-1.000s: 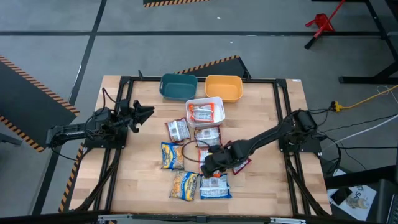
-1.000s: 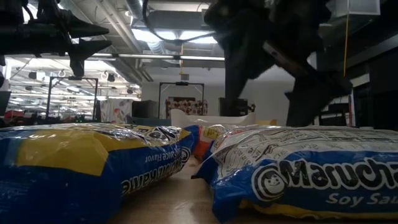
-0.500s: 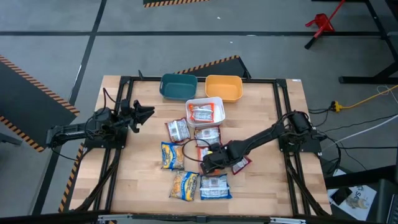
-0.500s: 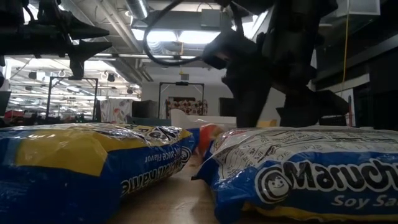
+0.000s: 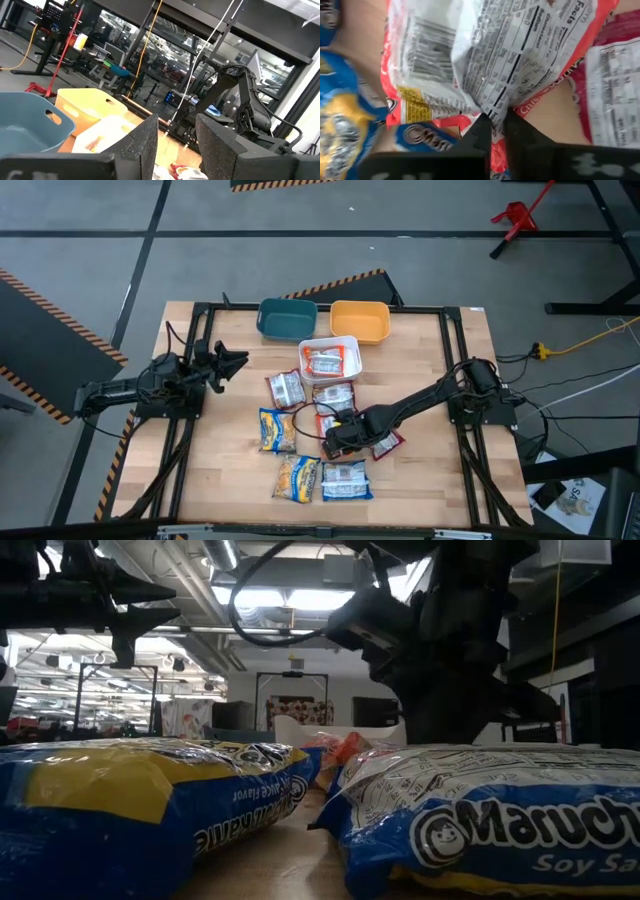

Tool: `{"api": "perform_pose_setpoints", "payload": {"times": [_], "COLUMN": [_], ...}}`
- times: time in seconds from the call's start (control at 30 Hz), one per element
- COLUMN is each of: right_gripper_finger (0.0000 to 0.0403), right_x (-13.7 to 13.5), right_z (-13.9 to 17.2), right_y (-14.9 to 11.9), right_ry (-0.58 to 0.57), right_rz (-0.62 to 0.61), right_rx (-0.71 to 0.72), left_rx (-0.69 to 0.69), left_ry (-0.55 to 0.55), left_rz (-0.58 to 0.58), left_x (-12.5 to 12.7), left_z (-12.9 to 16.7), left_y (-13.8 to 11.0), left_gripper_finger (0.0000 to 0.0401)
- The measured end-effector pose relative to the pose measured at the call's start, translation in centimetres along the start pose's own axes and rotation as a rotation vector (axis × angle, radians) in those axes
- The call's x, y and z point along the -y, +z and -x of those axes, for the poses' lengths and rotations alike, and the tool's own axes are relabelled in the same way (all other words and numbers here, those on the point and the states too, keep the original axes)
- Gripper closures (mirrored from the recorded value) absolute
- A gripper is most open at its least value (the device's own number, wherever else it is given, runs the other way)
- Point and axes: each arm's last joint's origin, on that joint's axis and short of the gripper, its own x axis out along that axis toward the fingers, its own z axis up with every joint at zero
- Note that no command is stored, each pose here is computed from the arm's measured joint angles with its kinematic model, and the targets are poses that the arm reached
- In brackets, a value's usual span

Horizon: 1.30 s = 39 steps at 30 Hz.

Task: Sort Maruchan noodles
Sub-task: Put the orange noodle pack into the white bin

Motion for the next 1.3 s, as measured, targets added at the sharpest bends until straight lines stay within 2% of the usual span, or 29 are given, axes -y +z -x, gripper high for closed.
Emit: {"api": "perform_pose_setpoints", "payload": {"times": [0.33,0.5,0.7,0.8,0.93,1.1,1.2,1.3], "right_gripper_finger": [0.0400,0.0401,0.0402,0.0402,0.0403,0.0400,0.0400,0.0400], "right_x": [-3.0,-4.1,-3.8,-3.3,-2.7,-1.5,-0.8,0.2], "right_z": [3.9,6.8,10.9,13.1,15.5,16.5,16.2,15.3], "right_y": [0.9,3.3,7.6,9.9,13.0,15.9,17.0,18.2], "right_ry": [0.004,-0.018,-0.131,-0.224,-0.336,-0.424,-0.445,-0.448], "right_rz": [0.127,0.219,0.381,0.564,0.870,1.219,1.335,1.386], "right_rx": [-0.009,0.036,0.114,0.178,0.244,0.214,0.189,0.150], "left_rx": [0.008,0.008,0.008,0.008,0.007,-0.003,-0.007,0.002], "left_ry": [0.014,0.014,0.014,0.014,0.014,0.020,0.023,0.038], "left_rz": [0.000,0.000,0.000,0.000,0.000,-0.001,-0.002,-0.002], "left_x": [0.0,0.0,0.0,0.0,0.0,-0.1,-0.1,-0.2], "left_z": [0.0,0.0,0.0,0.0,0.0,0.0,0.0,0.0], "left_y": [0.0,0.0,0.0,0.0,0.0,-0.1,-0.1,-0.1], "left_gripper_finger": [0.0274,0.0274,0.0274,0.0274,0.0274,0.0274,0.0274,0.0274]}}
